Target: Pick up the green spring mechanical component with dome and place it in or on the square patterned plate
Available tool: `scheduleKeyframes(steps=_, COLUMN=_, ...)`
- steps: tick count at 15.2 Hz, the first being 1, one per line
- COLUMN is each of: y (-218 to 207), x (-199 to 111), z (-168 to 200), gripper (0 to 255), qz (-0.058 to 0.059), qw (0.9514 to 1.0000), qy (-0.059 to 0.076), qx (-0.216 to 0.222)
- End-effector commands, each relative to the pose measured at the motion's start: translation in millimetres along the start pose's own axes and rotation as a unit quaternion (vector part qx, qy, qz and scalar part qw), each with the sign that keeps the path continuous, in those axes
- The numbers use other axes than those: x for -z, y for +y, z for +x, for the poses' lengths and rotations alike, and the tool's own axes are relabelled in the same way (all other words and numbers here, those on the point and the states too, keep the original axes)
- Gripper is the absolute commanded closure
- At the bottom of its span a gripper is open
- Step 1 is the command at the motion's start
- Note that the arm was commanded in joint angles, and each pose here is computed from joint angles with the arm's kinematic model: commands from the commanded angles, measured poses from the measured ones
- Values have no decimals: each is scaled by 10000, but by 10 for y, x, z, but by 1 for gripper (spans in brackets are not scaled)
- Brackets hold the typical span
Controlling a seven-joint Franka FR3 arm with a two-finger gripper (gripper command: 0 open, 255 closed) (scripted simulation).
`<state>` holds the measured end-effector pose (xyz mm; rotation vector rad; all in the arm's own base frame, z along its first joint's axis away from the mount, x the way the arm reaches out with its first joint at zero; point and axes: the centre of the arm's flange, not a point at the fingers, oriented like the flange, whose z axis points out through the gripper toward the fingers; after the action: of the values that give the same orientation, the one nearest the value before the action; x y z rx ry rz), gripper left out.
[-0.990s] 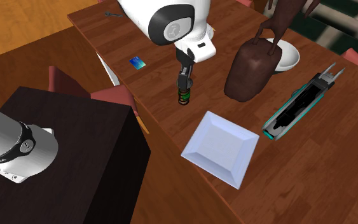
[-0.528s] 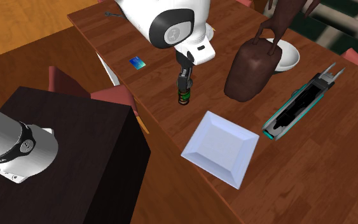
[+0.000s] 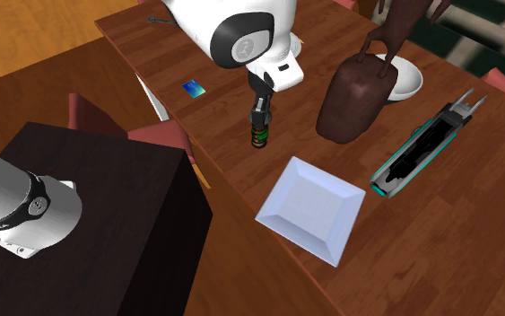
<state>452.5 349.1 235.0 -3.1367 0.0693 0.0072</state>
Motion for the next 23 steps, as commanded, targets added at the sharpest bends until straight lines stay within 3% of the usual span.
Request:
scheduleKeyframes(steps=1, y=1, x=-2, z=0, gripper=255, qz=-2, qw=10000, qy=-2, qx=-1)
scheduleKeyframes(steps=21, y=-3, x=905, z=-5, gripper=255, qz=-2, qw=10000, qy=-2, qx=-1)
scheduleKeyframes(steps=23, y=170, x=970, z=184, gripper=255, qz=-2, qw=10000, qy=-2, qx=-1)
